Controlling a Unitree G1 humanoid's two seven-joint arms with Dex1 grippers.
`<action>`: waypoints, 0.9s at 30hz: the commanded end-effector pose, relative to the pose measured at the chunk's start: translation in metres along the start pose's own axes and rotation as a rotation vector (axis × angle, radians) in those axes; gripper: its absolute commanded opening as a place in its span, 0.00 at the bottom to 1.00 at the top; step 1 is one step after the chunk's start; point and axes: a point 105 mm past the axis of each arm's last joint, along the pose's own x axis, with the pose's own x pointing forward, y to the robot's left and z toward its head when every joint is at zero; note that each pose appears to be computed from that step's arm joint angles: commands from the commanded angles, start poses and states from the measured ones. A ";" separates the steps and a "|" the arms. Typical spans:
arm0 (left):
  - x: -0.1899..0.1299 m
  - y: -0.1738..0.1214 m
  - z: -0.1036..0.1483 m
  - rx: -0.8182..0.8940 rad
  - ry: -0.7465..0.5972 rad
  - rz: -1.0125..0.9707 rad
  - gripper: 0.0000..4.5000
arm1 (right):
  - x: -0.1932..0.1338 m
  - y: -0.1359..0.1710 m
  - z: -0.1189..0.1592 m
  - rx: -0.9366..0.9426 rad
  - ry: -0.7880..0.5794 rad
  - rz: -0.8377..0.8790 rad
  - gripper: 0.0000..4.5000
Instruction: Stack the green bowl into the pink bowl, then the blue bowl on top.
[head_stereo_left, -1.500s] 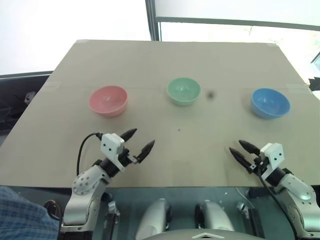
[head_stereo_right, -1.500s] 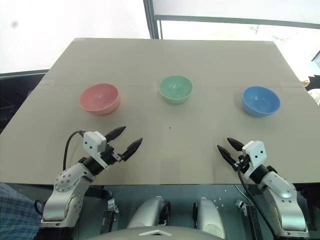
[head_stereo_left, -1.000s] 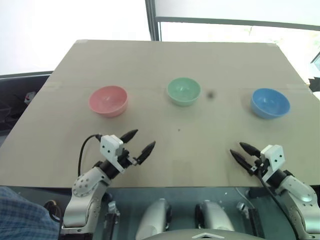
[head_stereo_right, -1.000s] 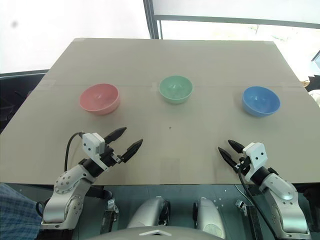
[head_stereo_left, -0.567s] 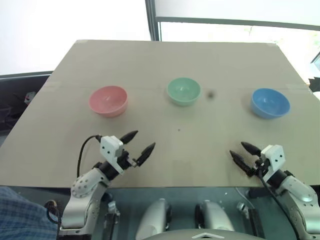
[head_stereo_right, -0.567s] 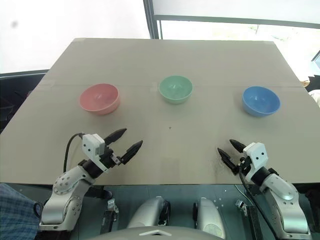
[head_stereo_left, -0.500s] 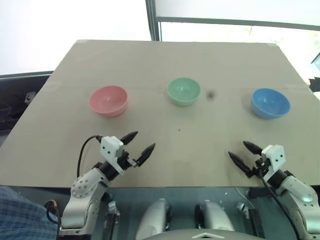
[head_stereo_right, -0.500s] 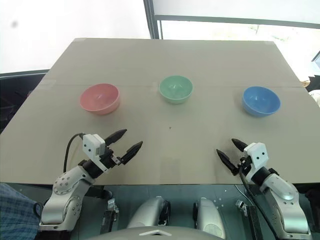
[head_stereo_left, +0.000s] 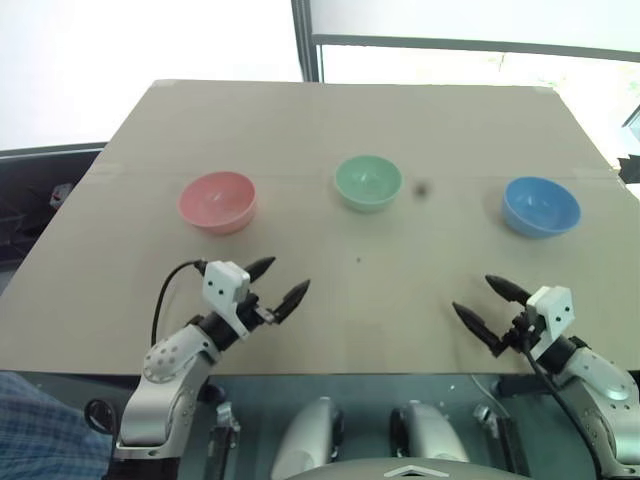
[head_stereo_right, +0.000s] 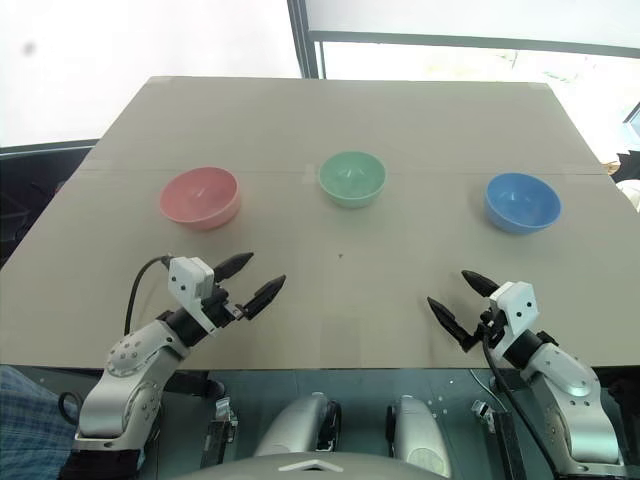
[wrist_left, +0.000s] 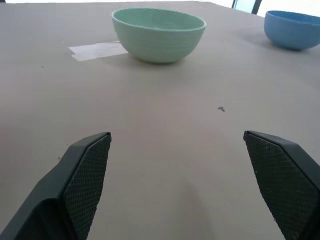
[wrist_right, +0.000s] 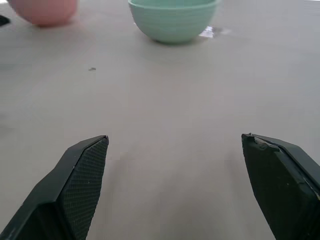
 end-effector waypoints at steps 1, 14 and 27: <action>0.002 0.005 0.014 0.042 -0.011 0.007 1.00 | 0.001 0.015 0.046 0.027 -0.152 0.117 0.99; 0.016 0.045 0.050 0.324 0.154 0.154 1.00 | 0.016 0.033 0.097 0.003 -0.204 0.310 0.99; 0.009 0.102 0.069 0.538 0.294 0.343 1.00 | 0.022 0.039 0.099 -0.006 -0.199 0.326 0.99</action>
